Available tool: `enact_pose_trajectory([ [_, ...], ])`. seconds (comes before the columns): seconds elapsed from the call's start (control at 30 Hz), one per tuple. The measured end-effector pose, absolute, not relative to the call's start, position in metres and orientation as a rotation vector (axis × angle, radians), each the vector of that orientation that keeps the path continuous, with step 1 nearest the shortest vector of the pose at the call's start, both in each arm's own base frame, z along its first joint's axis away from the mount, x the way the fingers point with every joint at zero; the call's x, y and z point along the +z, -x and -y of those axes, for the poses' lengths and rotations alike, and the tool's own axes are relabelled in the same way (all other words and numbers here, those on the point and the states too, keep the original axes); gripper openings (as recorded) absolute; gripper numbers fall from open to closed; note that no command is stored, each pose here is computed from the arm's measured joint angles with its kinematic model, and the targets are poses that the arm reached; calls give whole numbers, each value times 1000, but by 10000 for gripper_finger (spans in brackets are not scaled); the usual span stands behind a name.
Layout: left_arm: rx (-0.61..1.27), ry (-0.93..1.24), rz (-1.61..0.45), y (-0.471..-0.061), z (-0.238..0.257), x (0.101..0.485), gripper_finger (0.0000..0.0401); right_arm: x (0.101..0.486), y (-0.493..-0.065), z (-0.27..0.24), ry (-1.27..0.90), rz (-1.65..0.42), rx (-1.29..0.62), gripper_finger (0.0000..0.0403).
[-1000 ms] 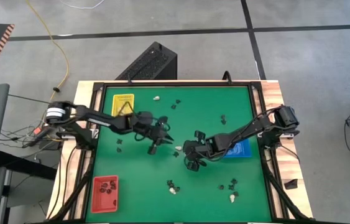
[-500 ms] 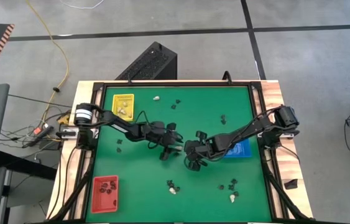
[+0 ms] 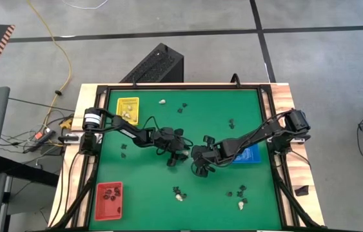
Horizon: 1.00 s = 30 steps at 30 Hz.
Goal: Sort Halloween decoration
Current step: Put the white skull toy into the yellow bin
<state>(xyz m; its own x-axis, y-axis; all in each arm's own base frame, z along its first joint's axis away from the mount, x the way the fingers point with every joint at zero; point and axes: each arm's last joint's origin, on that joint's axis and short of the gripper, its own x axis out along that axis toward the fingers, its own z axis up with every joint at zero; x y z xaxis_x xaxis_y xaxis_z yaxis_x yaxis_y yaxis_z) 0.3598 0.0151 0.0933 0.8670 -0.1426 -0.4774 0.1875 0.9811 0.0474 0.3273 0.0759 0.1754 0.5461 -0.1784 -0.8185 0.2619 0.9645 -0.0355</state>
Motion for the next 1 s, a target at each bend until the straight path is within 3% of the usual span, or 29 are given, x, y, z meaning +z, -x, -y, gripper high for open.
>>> enact_pose_trajectory([
  [0.23,-156,-80,-513,-359,-16,91,185,176,-328,-76,-96,-953,-261,118],
  [0.63,-139,-83,-535,-358,-20,89,71,176,-328,-76,-101,-953,-263,118],
  [0.87,-107,-67,-518,-354,-32,107,85,175,-327,-77,-110,-961,-267,118],
  [1.0,-97,-105,-493,-345,-37,145,89,175,-326,-78,-107,-962,-263,118],
])
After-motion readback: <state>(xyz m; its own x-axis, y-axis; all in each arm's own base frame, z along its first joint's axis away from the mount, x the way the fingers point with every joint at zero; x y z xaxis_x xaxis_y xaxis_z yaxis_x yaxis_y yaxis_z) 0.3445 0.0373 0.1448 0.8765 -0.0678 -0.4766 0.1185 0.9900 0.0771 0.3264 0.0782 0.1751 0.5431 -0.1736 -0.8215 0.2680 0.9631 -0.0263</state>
